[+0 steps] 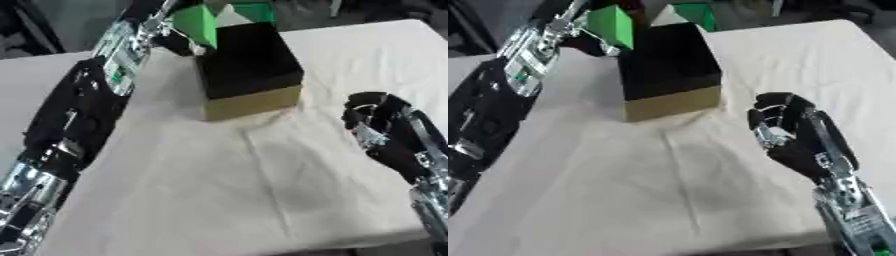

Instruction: Pick up objects on the table and place them in the box.

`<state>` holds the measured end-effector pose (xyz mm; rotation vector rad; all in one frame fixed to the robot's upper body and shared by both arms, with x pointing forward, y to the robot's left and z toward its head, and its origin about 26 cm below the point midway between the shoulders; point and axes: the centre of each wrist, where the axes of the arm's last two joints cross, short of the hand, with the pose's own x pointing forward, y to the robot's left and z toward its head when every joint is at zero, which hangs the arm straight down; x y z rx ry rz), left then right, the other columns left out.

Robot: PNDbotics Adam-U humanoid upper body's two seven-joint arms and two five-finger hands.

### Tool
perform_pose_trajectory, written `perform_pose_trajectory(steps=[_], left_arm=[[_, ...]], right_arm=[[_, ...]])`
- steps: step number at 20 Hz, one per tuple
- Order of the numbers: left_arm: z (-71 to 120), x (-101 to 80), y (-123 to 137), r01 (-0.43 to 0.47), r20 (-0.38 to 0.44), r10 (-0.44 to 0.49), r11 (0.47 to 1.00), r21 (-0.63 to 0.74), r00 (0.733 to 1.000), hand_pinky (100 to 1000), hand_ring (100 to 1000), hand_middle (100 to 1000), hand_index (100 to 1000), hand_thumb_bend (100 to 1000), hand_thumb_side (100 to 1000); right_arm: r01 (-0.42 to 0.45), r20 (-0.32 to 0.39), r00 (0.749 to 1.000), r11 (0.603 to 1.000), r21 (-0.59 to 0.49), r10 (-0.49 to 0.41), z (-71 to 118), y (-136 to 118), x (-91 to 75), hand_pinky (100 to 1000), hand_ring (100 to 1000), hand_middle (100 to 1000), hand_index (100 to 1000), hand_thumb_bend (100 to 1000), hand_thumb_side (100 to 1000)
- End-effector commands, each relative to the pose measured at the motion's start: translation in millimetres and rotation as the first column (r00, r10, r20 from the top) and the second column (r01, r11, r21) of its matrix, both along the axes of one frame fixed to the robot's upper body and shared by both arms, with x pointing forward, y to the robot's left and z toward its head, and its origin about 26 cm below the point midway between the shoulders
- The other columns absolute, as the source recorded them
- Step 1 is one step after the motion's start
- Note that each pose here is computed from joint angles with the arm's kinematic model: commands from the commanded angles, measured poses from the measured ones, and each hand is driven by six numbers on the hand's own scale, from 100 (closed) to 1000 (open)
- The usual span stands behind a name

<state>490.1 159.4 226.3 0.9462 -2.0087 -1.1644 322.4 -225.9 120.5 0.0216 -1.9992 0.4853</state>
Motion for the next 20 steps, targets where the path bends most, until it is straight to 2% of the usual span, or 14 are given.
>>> perform_pose_trajectory(steps=[1, 3, 6, 9, 12, 16, 20], left_arm=[[2.1, 0.0, -11, 0.018, 0.042, -0.018, 1.0, 0.018, 0.999, 596, 524, 448, 562, 648, 100], [-4.4, -0.4, -15, 0.032, 0.031, -0.033, 0.999, 0.029, 0.999, 602, 534, 462, 577, 646, 100], [-10.7, -1.2, -17, 0.055, 0.001, -0.055, 0.995, 0.086, 0.998, 642, 586, 524, 650, 707, 161], [-12.6, -1.6, -16, 0.072, -0.045, -0.066, 0.985, 0.154, 0.997, 686, 658, 613, 747, 837, 277], [-10.7, -2.2, -12, 0.089, -0.082, -0.075, 0.977, 0.196, 0.994, 705, 699, 684, 790, 1000, 399], [-2.9, -3.2, -2, 0.082, -0.083, -0.068, 0.982, 0.173, 0.994, 713, 723, 736, 807, 1000, 409], [11.4, -6.1, 9, 0.078, -0.048, -0.074, 0.994, 0.082, 0.996, 681, 699, 712, 798, 1000, 359]], right_arm=[[-0.019, 0.03, 0.999, 1.0, 0.002, 0.019, 9.4, 2, 1.4, 594, 623, 630, 729, 239, 350], [-0.019, 0.031, 0.999, 1.0, 0.002, 0.019, 9.7, 2, 1.6, 594, 623, 630, 729, 238, 351], [-0.017, 0.03, 0.999, 1.0, 0.002, 0.017, 9.3, 2, 1.6, 594, 623, 629, 729, 237, 352], [-0.016, 0.03, 0.999, 1.0, 0.002, 0.016, 9.1, 2, 1.7, 594, 623, 629, 729, 238, 352], [-0.012, 0.027, 1.0, 1.0, 0.001, 0.012, 8.0, 0, 1.4, 595, 623, 629, 729, 236, 352], [-0.005, 0.026, 1.0, 1.0, 0.0, 0.005, 7.1, -1, 1.1, 595, 622, 628, 728, 235, 351], [0.002, 0.025, 1.0, 1.0, 0.001, -0.002, 6.7, -3, 0.8, 595, 622, 628, 728, 234, 351]])
